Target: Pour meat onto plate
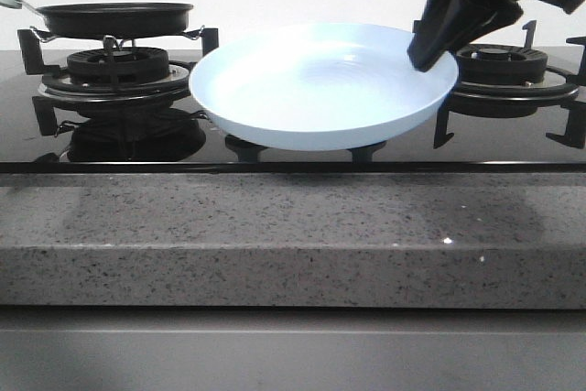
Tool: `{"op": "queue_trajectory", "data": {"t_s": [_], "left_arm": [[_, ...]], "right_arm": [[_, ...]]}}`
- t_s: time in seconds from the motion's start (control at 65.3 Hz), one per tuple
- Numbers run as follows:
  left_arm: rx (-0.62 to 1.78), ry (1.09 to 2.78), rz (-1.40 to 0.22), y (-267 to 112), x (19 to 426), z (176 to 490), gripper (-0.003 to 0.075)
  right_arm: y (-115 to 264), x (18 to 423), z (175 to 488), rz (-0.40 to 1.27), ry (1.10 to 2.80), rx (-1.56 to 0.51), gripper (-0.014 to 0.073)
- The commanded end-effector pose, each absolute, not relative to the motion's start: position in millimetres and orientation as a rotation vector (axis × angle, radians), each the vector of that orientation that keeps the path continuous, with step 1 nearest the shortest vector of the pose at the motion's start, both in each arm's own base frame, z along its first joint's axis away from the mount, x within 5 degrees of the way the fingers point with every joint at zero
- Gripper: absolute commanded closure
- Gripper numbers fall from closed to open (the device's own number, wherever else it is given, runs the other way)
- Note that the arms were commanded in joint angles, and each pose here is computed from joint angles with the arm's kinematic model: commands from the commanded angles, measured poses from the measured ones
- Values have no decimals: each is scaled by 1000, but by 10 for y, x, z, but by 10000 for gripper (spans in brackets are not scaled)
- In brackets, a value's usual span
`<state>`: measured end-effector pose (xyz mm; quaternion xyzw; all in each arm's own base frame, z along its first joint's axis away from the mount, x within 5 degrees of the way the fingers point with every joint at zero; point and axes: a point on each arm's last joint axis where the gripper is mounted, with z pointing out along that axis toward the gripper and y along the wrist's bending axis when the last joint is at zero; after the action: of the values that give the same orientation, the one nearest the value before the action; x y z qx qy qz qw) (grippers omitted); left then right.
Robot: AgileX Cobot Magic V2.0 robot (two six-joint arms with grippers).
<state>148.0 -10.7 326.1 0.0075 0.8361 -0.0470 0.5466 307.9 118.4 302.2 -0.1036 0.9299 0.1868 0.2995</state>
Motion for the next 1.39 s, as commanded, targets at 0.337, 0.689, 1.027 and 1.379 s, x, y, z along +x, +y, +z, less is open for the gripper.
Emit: {"op": "queue_trajectory", "data": {"t_s": [0.337,0.689,1.027,1.379], "left_arm": [[9,1875,-120,-110,1494,3420,282],[-9,1874,-147,-118,1494,3421,282],[4,1940,-153,-129,1470,3450,282],[25,2007,-142,-144,1706,3669,282]], "right_arm": [[1194,3108,3180,521,2380,-253,662],[1197,3091,3159,525,2408,-263,662],[1197,3091,3159,525,2408,-263,662],[1197,3091,3159,525,2408,-263,662]]}}
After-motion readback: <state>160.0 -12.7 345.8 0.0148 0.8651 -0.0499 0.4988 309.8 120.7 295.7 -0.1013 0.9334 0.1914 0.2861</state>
